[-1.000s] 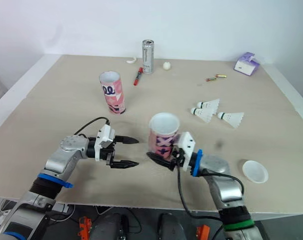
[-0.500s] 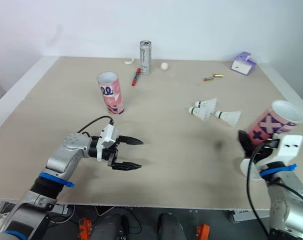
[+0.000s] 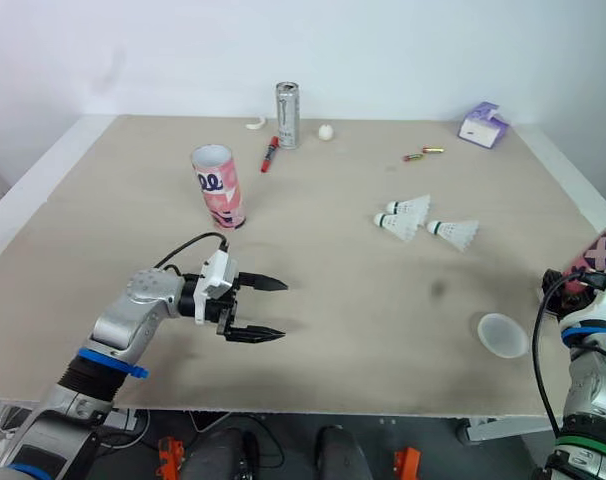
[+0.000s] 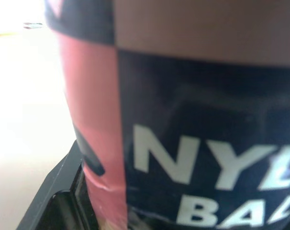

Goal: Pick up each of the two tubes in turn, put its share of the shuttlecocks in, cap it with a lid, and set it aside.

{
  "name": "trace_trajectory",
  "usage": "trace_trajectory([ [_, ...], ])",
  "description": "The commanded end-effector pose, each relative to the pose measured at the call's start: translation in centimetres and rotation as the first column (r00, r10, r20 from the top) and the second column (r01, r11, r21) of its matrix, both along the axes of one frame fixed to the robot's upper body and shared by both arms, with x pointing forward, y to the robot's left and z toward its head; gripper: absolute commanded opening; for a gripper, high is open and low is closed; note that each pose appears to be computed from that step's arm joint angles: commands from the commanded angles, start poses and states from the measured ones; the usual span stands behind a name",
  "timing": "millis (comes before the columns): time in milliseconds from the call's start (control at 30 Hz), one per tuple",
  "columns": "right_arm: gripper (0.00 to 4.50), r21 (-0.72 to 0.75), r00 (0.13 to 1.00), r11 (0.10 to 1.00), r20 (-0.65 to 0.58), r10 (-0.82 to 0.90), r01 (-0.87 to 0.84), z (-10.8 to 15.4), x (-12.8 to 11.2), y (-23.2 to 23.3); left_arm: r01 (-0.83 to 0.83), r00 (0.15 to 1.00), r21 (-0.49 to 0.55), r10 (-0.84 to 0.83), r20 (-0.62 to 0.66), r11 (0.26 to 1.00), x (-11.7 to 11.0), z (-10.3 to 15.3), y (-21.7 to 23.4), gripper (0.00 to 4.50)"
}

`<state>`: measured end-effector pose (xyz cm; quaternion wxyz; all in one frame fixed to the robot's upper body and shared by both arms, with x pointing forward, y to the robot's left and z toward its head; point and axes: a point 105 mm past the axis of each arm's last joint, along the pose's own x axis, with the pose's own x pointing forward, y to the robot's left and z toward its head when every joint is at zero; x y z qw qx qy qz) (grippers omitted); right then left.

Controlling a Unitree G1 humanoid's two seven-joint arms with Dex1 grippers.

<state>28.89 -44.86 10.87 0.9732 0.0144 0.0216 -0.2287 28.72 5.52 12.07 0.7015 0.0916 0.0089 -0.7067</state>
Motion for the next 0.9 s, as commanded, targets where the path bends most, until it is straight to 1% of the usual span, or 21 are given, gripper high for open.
trace_trajectory([
  [33,3.45,-0.065,0.999,0.998,0.037,-0.017,0.019,1.9,-0.2,-1.0,0.002,0.999,-0.024,-0.001,0.033,1.0,-0.2,1.1,0.0,4.5],
  [133,3.45,-0.07,0.999,0.998,0.038,-0.005,0.008,1.7,-0.1,-0.8,0.0,0.999,-0.023,0.001,0.034,1.0,-0.2,1.1,0.0,4.5],
  [233,4.34,-0.091,1.0,0.996,0.025,0.009,-0.007,1.5,-0.2,-0.7,-0.002,0.999,-0.021,0.002,0.036,1.0,-0.1,1.0,-0.1,4.5],
  [267,4.43,-0.095,1.0,0.995,0.023,0.011,-0.009,1.5,-0.2,-0.6,-0.001,0.999,-0.021,0.002,0.036,1.0,-0.1,1.0,-0.1,4.5],
  [500,4.43,-0.118,1.0,0.993,0.016,0.016,-0.014,1.2,-1.2,0.1,0.009,0.999,-0.022,-0.008,0.032,1.0,-0.2,1.0,-0.4,4.5],
  [900,4.43,-0.11,1.0,0.994,0.018,-0.011,0.013,1.5,-4.5,2.1,0.027,0.999,-0.018,-0.026,0.026,0.999,-0.2,0.9,-0.7,4.5],
])
